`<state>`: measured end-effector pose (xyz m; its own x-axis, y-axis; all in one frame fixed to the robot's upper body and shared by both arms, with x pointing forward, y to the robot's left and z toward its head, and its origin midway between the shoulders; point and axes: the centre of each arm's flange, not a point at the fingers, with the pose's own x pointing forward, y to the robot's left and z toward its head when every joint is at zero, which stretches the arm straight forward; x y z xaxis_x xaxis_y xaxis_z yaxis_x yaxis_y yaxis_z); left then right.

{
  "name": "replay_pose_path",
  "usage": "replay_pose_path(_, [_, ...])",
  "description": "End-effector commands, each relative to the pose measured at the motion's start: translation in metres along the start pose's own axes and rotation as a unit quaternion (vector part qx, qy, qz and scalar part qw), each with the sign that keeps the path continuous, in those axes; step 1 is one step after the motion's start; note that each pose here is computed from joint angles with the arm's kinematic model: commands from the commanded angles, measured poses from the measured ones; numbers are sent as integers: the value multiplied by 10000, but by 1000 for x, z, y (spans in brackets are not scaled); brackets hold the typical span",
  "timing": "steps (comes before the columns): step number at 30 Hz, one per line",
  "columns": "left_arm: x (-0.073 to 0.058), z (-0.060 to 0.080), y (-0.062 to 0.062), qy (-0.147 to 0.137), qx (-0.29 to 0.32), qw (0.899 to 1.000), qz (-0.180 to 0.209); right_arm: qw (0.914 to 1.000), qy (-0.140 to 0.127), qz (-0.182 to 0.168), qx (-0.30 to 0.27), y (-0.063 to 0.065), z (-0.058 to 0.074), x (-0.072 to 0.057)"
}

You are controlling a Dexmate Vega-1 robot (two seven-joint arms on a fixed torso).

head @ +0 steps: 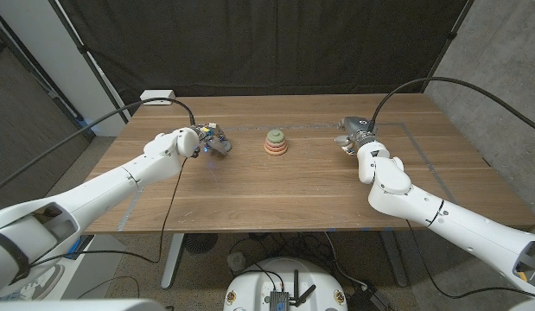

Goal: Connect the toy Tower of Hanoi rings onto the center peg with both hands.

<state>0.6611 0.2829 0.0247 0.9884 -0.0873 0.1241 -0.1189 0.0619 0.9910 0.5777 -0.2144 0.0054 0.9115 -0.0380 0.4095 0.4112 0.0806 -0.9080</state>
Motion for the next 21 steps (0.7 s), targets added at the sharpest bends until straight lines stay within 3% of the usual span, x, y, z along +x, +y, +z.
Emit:
replay_pose_path(1, [-7, -2, -5, 60, -73, 10000, -8, 10000, -41, 23, 68, 4, 0, 3])
replay_pose_path(21, [-7, -3, -5, 147, -135, 9998, -74, 9999, -58, 38, 78, 3, 0, 6])
